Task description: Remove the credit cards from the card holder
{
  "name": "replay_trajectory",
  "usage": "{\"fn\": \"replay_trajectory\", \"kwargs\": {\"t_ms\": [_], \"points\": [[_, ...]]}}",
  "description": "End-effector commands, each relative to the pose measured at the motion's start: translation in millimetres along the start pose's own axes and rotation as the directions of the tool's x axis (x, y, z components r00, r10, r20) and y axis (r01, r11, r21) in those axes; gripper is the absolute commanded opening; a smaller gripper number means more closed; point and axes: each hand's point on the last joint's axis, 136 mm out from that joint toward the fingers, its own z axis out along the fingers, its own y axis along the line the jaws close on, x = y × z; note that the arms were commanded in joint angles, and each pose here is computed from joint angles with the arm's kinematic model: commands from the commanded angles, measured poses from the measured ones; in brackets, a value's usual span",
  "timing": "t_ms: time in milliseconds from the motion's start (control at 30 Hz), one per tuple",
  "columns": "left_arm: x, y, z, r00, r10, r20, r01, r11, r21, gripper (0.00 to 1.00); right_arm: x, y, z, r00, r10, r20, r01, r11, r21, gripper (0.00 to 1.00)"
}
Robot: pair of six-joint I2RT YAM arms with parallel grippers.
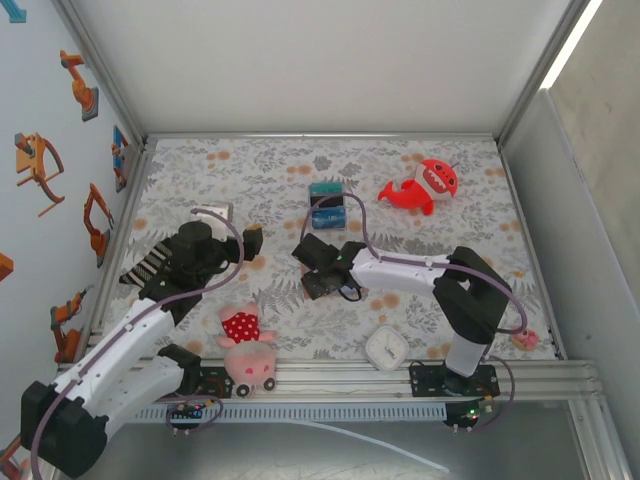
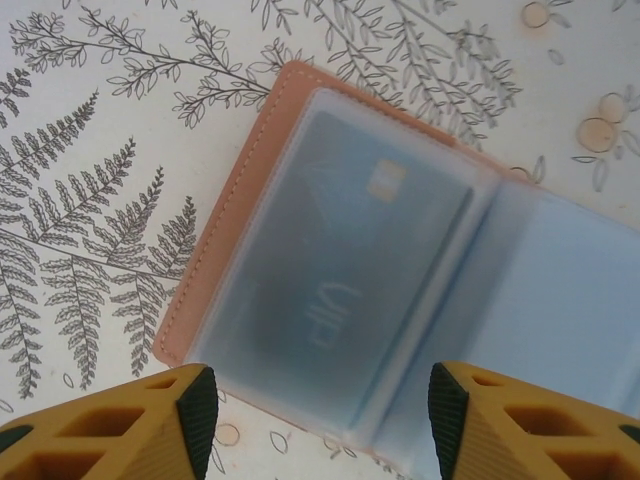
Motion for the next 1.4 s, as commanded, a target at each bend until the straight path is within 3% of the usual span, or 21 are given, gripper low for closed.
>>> {"fn": "replay_trajectory", "kwargs": {"t_ms": [0, 233, 767, 1067, 1267, 1367], "points": [[17, 19, -8, 0.998, -0.054, -0.042, 0.05, 0.994, -0.096, 0.97, -10, 11, 2, 1.0, 0.002, 0.003, -0.002, 0.999, -0.037, 0.6], [28, 24, -10, 0.996, -0.051, -0.077, 0.042, 0.992, -0.12, 0.97, -5, 13, 20, 0.999, 0.001, -0.035, -0.002, 1.0, -0.026, 0.61], [21, 16, -9, 0.996, -0.042, -0.073, 0.036, 0.996, -0.08, 0.97, 15, -7, 39, 0.996, 0.041, -0.074, -0.04, 0.999, 0.018, 0.52], [10, 10, -13, 0.997, -0.044, -0.059, 0.041, 0.998, -0.045, 0.97, 21, -17, 47, 0.994, 0.063, -0.086, -0.061, 0.998, 0.033, 0.35], [4, 4, -15, 0.998, -0.033, -0.056, 0.031, 0.999, -0.03, 0.97, 8, -25, 26, 0.997, 0.076, -0.031, -0.074, 0.995, 0.064, 0.19], [-1, 2, -17, 0.999, -0.024, -0.042, 0.023, 0.999, -0.032, 0.97, 3, -33, 16, 0.996, 0.084, -0.001, -0.084, 0.991, 0.1, 0.2]]}}
